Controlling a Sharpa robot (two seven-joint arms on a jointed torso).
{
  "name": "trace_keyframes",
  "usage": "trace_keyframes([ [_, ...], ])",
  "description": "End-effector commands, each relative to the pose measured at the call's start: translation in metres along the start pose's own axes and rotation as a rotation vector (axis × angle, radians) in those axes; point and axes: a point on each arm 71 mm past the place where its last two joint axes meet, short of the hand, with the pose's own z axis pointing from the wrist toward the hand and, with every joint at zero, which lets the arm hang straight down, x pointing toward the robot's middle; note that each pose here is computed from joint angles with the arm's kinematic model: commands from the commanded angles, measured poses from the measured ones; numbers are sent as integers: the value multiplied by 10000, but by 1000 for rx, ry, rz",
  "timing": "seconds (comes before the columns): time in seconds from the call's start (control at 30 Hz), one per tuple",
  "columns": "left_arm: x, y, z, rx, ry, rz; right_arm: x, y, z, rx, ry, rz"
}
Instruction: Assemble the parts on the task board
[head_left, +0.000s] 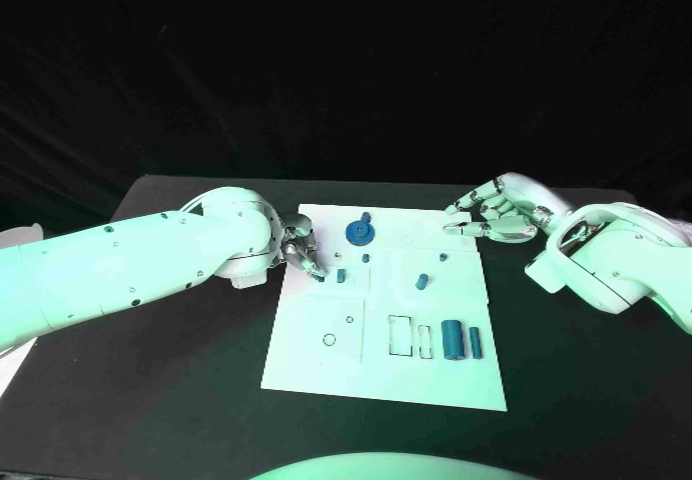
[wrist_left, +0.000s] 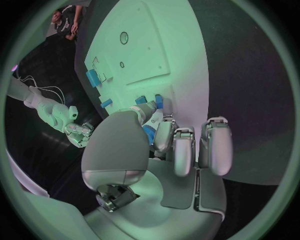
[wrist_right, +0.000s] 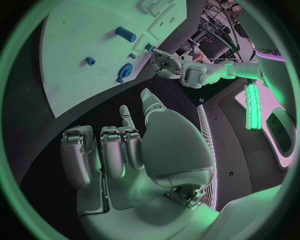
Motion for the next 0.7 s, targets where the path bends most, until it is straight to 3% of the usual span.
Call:
trace_keyframes([
  [0.03, 30, -7, 0, -9, 25, 13, 14, 10, -4, -7, 13, -2],
  [0.7, 28, 10, 26, -69, 29, -2, 6, 16, -26, -11, 12, -2],
])
